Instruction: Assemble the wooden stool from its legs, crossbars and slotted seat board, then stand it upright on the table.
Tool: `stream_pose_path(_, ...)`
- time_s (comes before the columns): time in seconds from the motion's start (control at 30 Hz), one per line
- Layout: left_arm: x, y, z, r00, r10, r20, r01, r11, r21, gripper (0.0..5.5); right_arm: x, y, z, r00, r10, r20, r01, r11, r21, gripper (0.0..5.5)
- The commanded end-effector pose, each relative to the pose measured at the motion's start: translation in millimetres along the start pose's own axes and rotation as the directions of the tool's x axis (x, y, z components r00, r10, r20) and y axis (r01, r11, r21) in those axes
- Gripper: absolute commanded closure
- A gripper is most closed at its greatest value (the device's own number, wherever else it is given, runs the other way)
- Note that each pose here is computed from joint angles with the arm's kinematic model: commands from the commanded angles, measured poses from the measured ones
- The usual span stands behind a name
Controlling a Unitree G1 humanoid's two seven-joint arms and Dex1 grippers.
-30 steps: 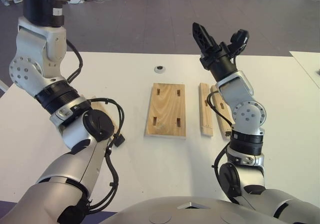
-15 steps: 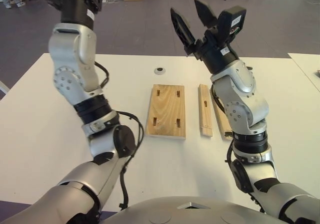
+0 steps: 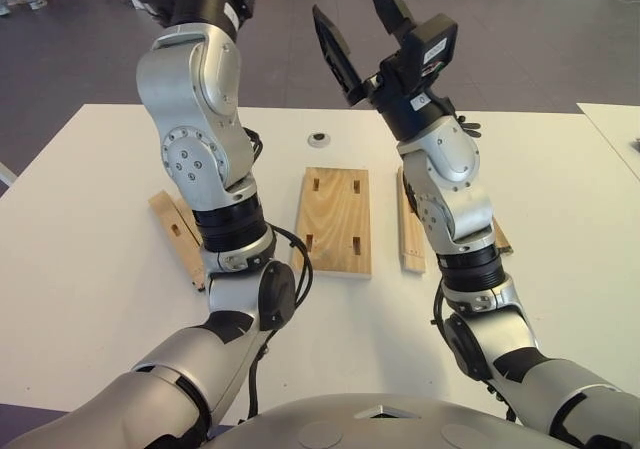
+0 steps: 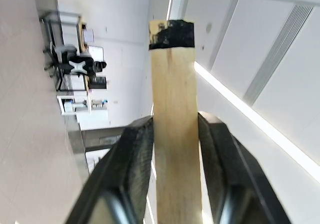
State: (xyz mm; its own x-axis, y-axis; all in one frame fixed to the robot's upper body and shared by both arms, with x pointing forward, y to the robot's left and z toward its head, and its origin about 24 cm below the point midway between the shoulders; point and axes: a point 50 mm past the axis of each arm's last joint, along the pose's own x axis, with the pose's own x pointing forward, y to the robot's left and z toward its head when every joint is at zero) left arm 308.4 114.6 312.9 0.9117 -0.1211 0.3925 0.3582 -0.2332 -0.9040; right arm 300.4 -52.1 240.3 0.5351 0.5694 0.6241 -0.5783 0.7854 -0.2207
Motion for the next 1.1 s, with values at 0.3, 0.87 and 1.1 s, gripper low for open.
stream_pose_path(0.3, -14.9, 40.1, -45.0, 0.963, 0.173, -0.205, -0.199, 0.974, -0.112, 4.22, 34.8, -0.6, 13.9, 0.992, -0.003, 0.126, 0.013, 0.997, -0.075, 1.92)
stream_pose_path(0.87, -15.4, 36.5, -42.8, 0.969, 0.160, -0.186, -0.181, 0.978, -0.101, 4.22, 16.9, -10.9, -8.6, 0.998, -0.036, 0.058, 0.041, 0.995, -0.091, 3.53)
stream_pose_path(1.1, -16.0, 35.7, -46.0, 0.966, 0.158, -0.206, -0.183, 0.977, -0.106, 4.22, 16.7, -13.1, -4.4, 0.995, -0.053, 0.087, 0.061, 0.994, -0.091, 4.73)
